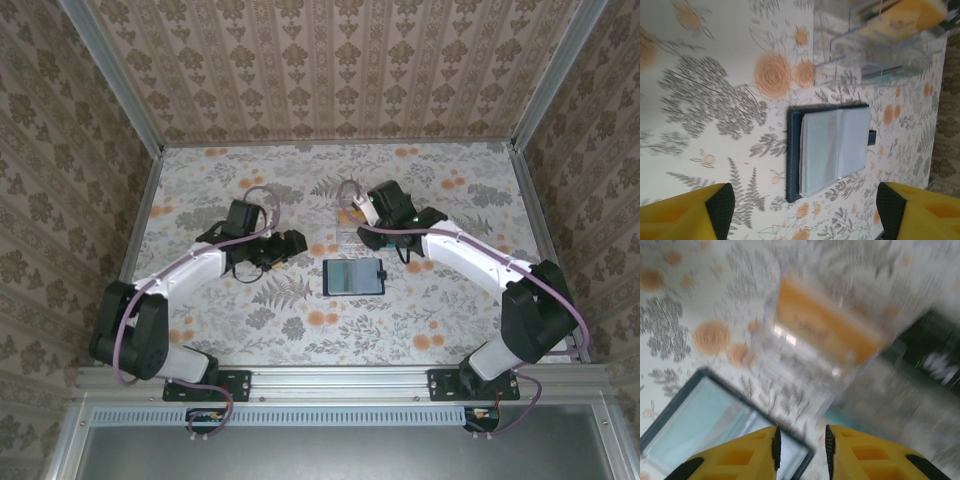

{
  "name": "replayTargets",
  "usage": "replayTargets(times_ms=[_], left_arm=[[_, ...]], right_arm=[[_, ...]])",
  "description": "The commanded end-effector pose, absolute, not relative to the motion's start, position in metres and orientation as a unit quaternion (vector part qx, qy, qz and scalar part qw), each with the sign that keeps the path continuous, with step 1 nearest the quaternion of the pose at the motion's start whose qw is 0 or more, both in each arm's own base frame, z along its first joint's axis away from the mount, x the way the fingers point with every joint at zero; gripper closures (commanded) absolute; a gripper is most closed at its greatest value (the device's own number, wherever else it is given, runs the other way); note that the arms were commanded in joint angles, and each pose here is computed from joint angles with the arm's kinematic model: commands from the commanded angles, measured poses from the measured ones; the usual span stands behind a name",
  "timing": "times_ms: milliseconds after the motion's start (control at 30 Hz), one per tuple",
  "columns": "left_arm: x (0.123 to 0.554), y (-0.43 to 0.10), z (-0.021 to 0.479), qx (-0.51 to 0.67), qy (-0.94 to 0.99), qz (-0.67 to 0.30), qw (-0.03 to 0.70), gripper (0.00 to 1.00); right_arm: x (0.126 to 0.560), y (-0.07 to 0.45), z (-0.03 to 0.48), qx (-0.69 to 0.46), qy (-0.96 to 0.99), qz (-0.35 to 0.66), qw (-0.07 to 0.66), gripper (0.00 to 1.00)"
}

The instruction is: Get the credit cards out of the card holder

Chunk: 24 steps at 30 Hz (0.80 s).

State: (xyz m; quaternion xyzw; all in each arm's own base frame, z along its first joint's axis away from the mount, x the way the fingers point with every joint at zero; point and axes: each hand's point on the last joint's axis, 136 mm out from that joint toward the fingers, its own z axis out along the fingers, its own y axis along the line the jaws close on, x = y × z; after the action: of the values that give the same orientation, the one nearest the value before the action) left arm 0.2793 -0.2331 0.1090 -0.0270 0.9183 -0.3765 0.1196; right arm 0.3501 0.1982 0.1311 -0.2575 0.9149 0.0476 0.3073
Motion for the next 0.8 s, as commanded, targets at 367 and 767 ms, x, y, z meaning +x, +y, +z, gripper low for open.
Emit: replayTargets(times_ms=[367,767], left_arm=[[0.269,-0.307,0.088,0.027,0.916,-0.397,0.045,0.46],[0.259,-0.316,0.061,0.047,0.923,-0.382,0.000,0.51]], right_arm=[[0.286,0.175,0.040,-0.056,0.974,0.100,0.194,0.59],[0.281,0.182,0.016,-0.022,0.979,0.114,0.169,0.60]])
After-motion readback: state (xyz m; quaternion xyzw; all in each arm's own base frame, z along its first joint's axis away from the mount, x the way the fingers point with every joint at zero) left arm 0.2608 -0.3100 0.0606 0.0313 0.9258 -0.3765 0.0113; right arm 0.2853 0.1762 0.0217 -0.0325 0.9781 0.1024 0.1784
